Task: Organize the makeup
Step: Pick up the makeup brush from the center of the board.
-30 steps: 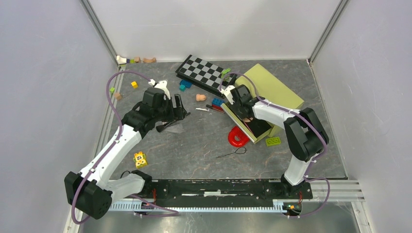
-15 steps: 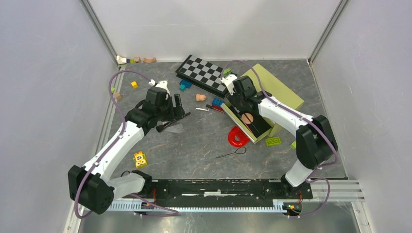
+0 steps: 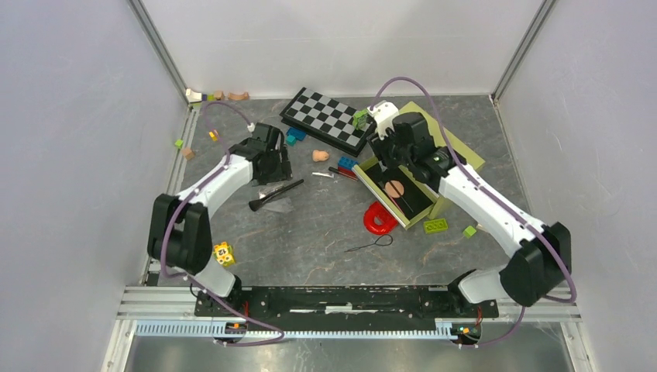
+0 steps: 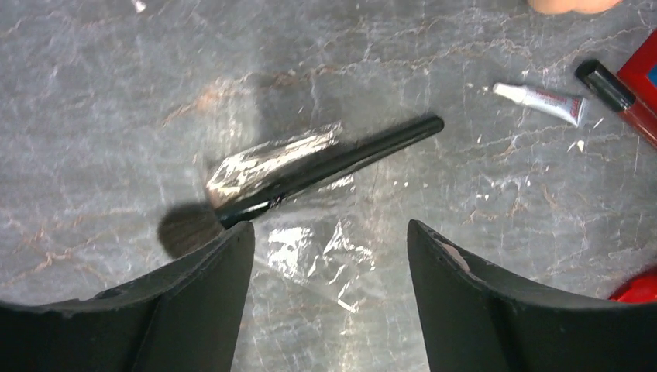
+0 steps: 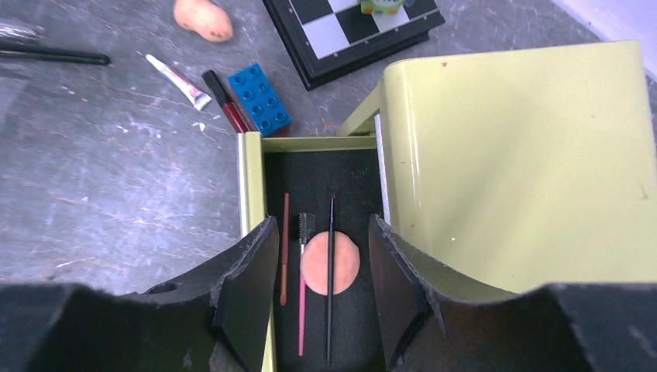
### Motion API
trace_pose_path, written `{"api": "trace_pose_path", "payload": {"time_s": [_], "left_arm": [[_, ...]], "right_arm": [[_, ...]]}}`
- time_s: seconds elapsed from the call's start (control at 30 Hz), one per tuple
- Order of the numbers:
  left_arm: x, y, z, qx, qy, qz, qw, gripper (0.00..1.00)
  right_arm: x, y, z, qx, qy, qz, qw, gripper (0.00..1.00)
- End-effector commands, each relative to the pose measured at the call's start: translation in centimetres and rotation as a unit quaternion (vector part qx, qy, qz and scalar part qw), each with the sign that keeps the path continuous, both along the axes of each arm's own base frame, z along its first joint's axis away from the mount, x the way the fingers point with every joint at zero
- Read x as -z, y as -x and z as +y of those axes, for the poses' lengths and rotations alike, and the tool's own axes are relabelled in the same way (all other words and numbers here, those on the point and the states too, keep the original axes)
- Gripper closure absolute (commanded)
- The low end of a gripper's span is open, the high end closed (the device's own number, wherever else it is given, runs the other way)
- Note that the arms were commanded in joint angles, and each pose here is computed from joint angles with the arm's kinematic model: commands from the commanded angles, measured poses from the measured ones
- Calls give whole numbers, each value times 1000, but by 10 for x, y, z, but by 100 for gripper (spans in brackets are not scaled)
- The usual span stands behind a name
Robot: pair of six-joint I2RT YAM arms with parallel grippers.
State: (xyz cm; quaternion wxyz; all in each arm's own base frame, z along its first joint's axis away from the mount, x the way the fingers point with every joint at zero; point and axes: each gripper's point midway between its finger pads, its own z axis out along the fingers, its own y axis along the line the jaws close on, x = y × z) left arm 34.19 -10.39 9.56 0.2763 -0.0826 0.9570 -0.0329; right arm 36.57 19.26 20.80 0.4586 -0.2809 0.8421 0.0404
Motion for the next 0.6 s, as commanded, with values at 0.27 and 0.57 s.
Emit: {"api": "trace_pose_path", "payload": {"time_s": [0.27, 0.57], "left_arm": [[8, -48, -18, 106, -36, 9, 994, 34], [42, -34, -35, 189, -37, 85, 978, 35]], "right_arm": [[-21, 28, 1, -21, -56, -18, 998, 45], [-15, 31, 4, -31, -60, -13, 998, 45]]}}
